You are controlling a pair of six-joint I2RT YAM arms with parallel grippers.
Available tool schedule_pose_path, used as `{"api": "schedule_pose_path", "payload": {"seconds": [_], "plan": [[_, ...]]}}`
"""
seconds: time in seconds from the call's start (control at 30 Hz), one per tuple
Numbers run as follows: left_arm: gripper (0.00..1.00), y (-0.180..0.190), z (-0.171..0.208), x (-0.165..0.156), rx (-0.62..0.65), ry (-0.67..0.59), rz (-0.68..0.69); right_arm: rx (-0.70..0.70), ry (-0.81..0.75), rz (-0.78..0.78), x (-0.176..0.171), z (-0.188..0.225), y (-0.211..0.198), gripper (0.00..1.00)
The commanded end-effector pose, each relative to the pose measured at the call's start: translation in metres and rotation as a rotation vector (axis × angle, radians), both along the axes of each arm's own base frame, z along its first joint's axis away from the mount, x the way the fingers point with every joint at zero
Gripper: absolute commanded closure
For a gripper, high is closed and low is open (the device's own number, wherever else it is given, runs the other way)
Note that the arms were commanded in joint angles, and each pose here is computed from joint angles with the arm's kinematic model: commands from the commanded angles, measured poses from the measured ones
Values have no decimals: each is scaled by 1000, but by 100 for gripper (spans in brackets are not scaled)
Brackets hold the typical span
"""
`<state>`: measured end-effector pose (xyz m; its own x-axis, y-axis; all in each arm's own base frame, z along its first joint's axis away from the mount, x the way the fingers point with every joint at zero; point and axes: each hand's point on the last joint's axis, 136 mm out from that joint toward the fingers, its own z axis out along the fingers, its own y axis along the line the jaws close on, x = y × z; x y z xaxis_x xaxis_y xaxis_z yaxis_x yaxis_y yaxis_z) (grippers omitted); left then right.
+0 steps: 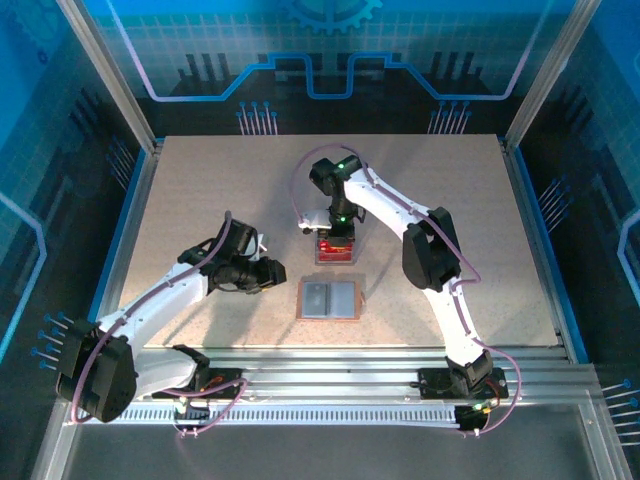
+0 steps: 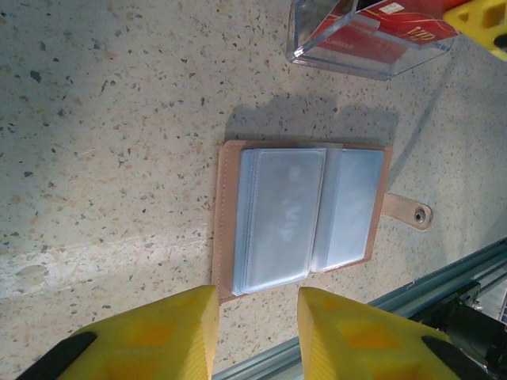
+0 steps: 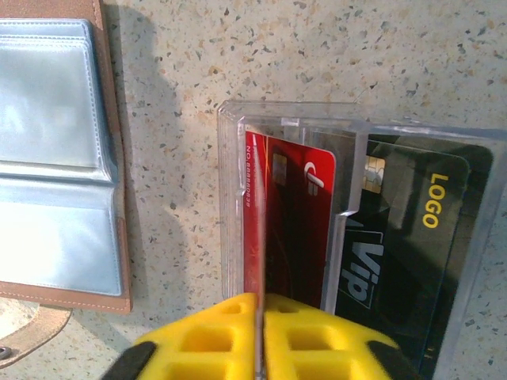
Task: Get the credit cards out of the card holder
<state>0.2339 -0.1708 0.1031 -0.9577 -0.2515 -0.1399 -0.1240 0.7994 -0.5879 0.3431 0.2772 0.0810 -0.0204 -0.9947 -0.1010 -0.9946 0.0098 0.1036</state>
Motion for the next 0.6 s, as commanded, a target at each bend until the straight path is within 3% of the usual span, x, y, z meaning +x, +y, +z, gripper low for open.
{"api": "schedule_pose_path", "payload": {"seconds": [0.0,0.57], "plan": [[68,5,-3,-6,6,9,-2,-16,6,14,-5,3,5,82],[68,-5,-7,1,-36,24,-17,56,-104,-79,-8,51,8,78]]}}
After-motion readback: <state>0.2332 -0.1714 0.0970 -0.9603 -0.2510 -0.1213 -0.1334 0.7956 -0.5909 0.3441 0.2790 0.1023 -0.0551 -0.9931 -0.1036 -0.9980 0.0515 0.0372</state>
